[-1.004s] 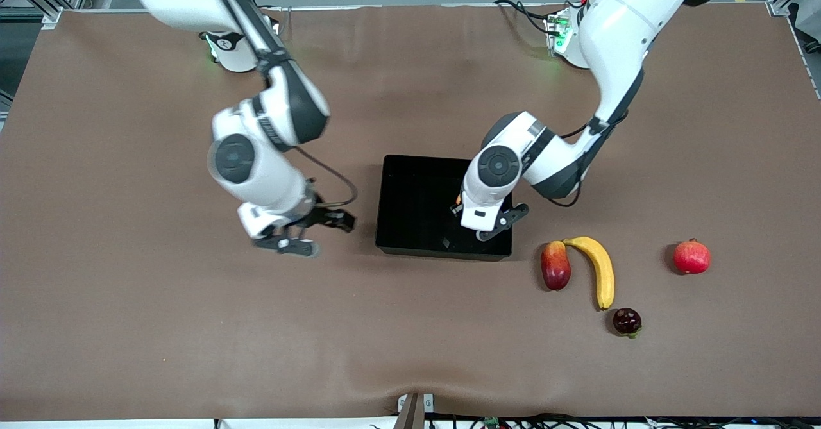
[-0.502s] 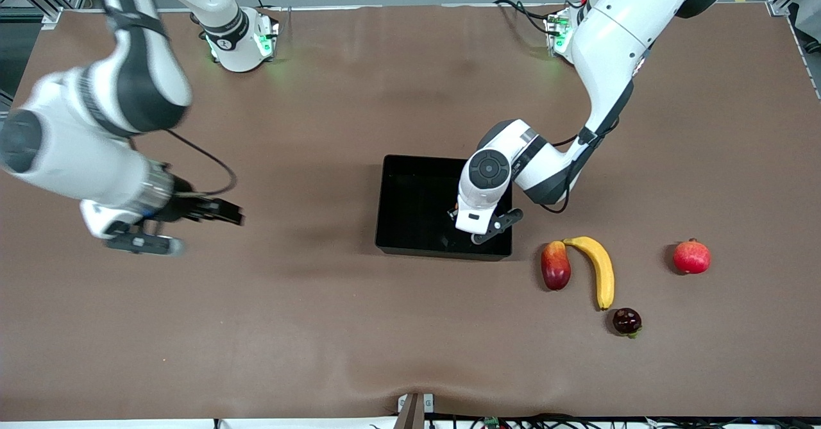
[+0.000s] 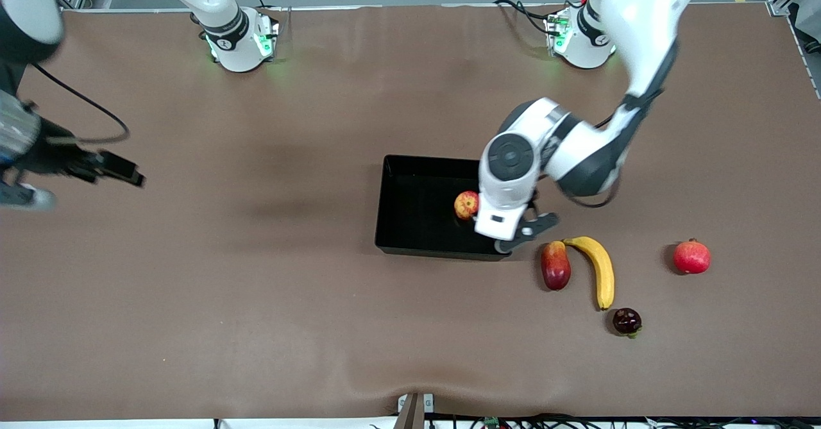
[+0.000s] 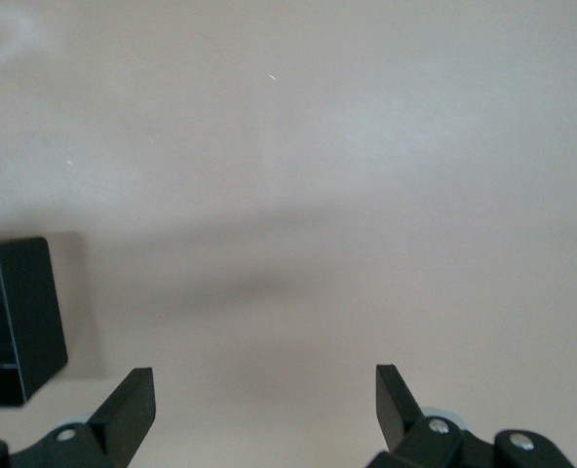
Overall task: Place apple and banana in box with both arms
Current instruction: 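Release the apple into the box while the right gripper withdraws, then reach the left gripper to the yellow banana and grasp it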
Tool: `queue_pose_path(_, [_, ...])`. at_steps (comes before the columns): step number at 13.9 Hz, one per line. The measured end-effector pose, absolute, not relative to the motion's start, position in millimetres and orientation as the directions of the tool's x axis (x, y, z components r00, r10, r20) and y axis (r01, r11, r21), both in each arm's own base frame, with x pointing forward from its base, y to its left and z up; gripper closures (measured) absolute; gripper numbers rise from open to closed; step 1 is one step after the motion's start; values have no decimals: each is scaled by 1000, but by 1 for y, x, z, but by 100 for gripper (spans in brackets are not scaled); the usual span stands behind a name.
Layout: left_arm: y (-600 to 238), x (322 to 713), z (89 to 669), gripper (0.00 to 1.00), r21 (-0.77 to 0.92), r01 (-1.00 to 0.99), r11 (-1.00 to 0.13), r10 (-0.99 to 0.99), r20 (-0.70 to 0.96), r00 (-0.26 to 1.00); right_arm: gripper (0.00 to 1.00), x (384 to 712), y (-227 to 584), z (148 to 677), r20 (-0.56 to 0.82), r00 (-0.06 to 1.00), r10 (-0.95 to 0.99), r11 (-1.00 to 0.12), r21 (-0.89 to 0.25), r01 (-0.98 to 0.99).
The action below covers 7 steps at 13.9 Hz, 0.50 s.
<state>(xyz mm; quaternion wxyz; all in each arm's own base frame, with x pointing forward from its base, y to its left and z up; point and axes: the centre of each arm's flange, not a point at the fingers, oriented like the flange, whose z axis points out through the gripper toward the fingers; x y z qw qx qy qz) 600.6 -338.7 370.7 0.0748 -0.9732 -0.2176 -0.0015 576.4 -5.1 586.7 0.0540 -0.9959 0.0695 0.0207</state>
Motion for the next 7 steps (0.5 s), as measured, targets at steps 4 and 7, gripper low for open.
queue_pose_path(4, [-226, 641, 419, 0, -152, 344, -926, 344, 32, 939, 0, 550, -19, 617, -73, 989, -128, -986, -98, -135])
queue_pose_path(7, [-134, 662, 394, 0, -160, 339, -927, 344, -7, 939, 0, 545, -24, 616, -108, 988, -107, -989, -86, -117])
